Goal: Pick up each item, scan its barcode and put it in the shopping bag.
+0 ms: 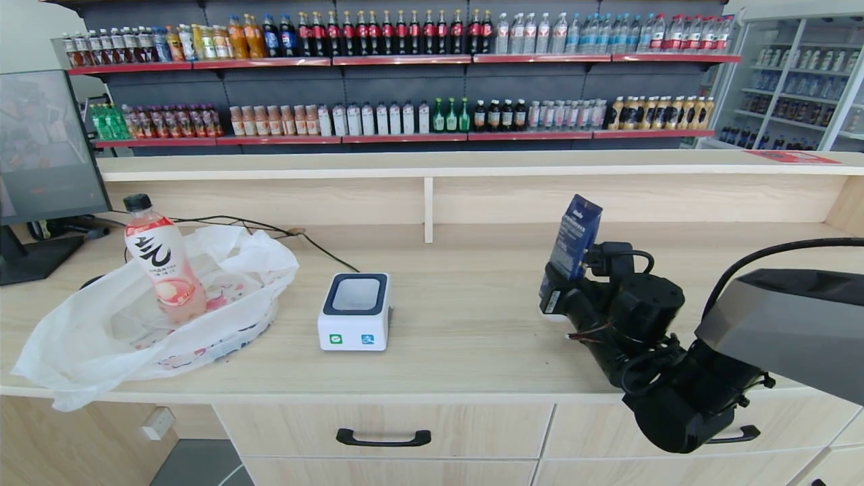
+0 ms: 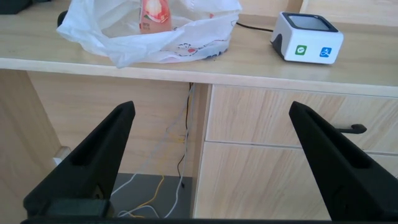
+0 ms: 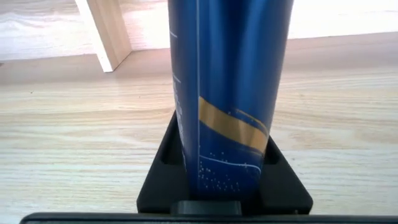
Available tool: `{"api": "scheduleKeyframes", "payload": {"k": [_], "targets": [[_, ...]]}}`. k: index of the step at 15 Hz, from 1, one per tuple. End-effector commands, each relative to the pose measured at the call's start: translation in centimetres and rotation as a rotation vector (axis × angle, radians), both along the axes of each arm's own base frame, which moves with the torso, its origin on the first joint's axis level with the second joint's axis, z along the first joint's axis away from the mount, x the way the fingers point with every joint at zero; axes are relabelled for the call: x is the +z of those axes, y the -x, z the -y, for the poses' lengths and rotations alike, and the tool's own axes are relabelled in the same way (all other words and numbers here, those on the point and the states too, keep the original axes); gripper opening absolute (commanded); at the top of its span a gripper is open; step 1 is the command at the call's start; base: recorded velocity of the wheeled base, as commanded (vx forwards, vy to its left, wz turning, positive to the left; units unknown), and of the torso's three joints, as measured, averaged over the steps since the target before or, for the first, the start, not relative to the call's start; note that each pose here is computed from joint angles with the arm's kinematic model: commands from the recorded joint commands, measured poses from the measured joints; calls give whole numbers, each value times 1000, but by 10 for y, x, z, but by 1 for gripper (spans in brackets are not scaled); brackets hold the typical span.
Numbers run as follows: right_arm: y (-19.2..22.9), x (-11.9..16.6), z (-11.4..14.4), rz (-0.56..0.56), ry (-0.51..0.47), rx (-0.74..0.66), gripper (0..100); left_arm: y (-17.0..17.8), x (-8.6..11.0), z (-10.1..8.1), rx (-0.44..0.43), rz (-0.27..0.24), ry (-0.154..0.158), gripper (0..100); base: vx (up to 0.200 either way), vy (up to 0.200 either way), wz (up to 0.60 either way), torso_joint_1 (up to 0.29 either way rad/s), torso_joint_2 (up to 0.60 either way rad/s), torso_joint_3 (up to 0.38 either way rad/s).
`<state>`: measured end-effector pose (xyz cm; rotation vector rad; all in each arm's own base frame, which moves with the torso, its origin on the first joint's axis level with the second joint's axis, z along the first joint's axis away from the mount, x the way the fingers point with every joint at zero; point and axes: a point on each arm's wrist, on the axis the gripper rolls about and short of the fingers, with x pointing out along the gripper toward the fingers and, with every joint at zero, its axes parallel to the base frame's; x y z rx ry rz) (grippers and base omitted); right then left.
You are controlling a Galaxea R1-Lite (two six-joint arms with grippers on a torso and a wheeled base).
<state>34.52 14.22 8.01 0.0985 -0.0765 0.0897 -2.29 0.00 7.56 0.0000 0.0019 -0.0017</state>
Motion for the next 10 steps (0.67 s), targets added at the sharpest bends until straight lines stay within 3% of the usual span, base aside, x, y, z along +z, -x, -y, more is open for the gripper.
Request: {"api": "scheduleKeyframes", "payload": {"k": [1,10], "targets": [[4,13,2,30,-17,-1,0,0,0,0,0,0,0,100,0,0,0,0,0,0],[48,66,17,121,-49,14,0,0,0,0,0,0,0,100,0,0,0,0,0,0]]}}
